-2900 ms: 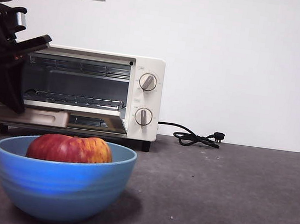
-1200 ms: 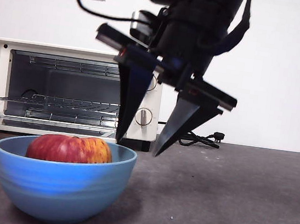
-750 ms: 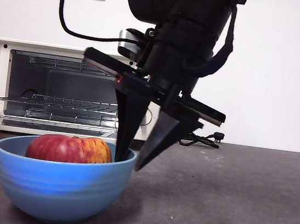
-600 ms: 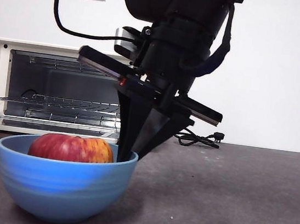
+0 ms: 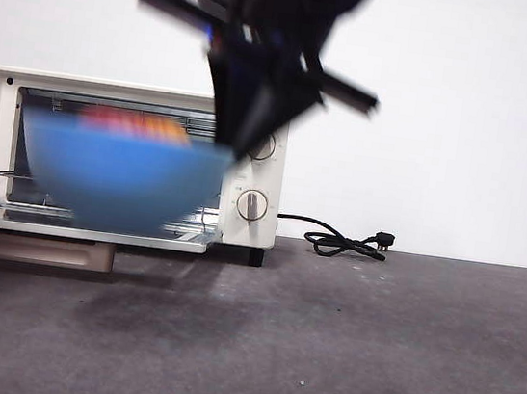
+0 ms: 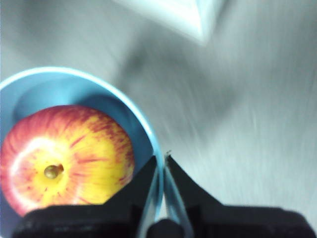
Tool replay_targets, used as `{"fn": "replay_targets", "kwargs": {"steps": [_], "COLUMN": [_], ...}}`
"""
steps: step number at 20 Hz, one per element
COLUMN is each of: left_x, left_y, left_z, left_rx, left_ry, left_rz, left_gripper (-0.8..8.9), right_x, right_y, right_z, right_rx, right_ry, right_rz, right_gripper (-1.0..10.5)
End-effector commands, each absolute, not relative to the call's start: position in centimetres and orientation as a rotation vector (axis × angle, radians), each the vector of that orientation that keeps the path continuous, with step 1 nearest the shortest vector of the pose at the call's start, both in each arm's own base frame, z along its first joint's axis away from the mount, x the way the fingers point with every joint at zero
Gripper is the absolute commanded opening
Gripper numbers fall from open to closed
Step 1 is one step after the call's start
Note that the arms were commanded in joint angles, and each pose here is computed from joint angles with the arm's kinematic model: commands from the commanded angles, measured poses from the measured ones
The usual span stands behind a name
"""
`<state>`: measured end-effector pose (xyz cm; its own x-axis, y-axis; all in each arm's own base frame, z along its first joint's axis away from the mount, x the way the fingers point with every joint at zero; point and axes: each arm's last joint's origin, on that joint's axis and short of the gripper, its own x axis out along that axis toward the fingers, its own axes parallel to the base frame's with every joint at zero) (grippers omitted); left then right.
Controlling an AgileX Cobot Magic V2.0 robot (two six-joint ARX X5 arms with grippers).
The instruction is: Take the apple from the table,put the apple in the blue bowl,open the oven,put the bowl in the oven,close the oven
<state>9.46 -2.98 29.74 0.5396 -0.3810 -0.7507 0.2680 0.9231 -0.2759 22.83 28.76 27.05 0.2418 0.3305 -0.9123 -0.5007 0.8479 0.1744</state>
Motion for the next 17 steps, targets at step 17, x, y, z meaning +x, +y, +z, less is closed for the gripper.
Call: {"fn": "replay_targets", "kwargs": {"steps": [17], "left_x": [9.2], "left_y": [-3.2], "left_z": [29.4], "left_rx": [-0.15], "left_ry": [0.958], "left_rz": [-0.461], "left_gripper": [-0.05], "right_x": [39.7], "right_y": [32.4], "right_z": [28.9], "right_rx": [0.196], "right_ry": [1.069], "right_rz": [0.432], "right_gripper": [-0.1]}}
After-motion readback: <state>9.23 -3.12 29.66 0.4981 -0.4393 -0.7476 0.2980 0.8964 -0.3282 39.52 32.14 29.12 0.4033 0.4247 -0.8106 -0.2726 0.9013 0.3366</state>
